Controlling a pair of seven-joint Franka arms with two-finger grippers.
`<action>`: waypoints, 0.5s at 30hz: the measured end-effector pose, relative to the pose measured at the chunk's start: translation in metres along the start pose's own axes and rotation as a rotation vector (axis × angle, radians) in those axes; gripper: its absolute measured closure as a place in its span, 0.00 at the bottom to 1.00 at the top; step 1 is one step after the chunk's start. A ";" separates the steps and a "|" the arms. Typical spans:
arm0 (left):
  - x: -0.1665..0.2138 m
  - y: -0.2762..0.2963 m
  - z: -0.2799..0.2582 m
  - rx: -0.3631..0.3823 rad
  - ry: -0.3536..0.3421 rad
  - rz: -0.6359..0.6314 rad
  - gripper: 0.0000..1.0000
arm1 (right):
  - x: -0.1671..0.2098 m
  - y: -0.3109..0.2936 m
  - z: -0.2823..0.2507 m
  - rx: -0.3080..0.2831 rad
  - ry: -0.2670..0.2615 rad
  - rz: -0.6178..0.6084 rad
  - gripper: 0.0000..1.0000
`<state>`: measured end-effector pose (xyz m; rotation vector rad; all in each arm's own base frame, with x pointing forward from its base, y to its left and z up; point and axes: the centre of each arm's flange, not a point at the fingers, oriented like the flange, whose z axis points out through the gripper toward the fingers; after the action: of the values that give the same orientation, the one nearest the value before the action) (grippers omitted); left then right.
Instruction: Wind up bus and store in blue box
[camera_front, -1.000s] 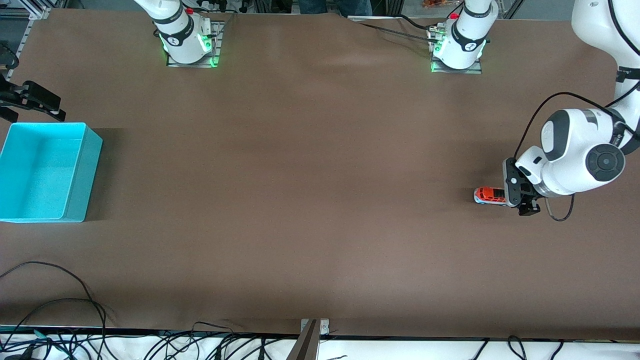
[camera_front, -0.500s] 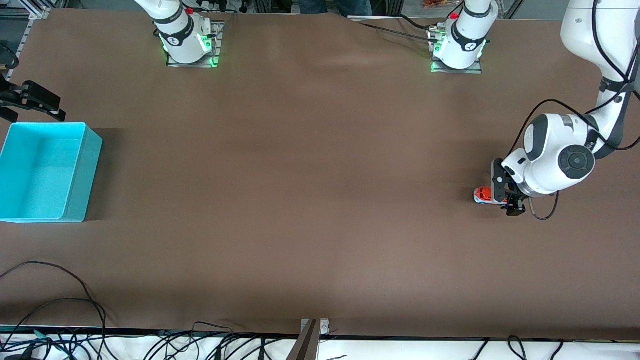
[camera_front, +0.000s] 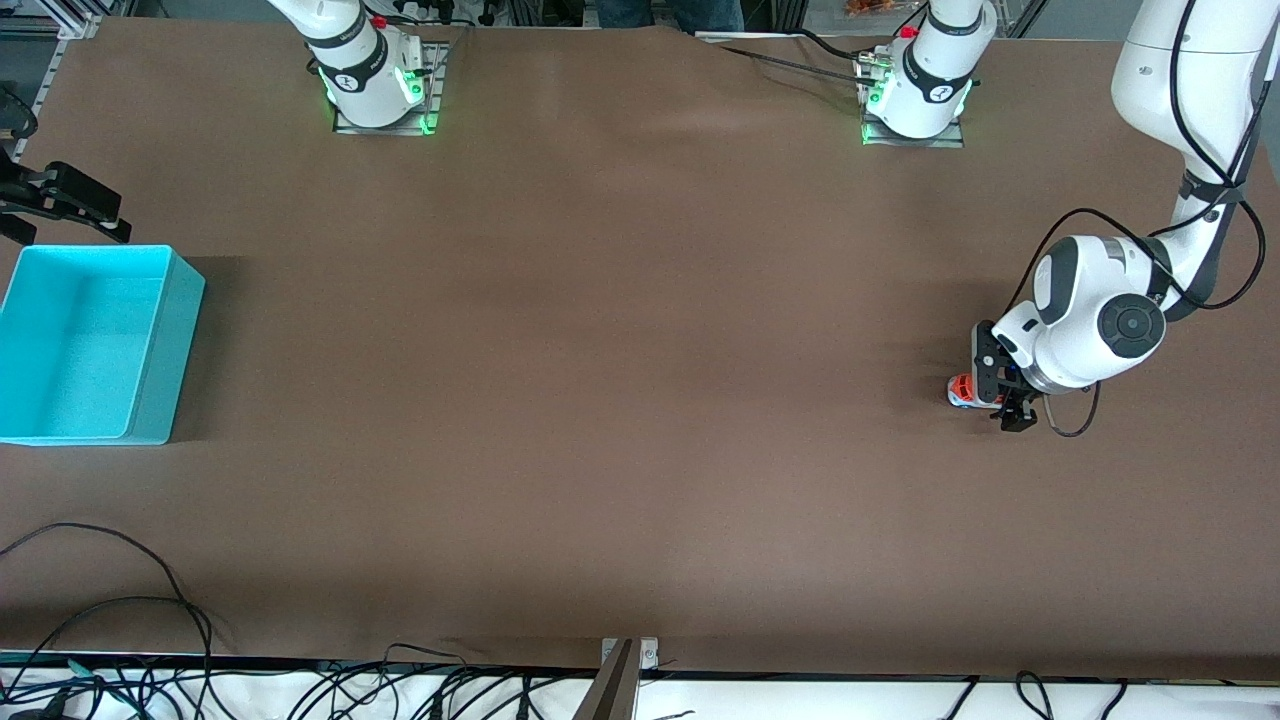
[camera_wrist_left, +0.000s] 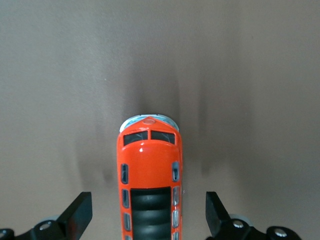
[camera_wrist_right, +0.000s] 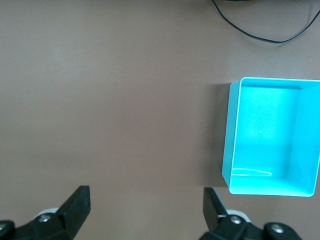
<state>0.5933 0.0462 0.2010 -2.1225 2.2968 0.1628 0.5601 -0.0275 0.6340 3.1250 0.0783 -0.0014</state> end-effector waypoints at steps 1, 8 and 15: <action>0.000 0.000 0.001 0.000 0.000 -0.001 0.00 | 0.000 0.000 0.000 0.000 0.000 0.001 0.00; -0.001 0.005 0.014 -0.013 0.006 -0.002 0.05 | 0.000 0.002 0.000 0.000 0.000 0.004 0.00; -0.003 0.005 0.018 -0.009 0.009 -0.006 0.37 | 0.000 0.002 0.000 0.000 0.000 0.004 0.00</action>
<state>0.5873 0.0508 0.1832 -2.1387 2.2984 0.1652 0.5601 -0.0294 0.6339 3.1250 0.0728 -0.0018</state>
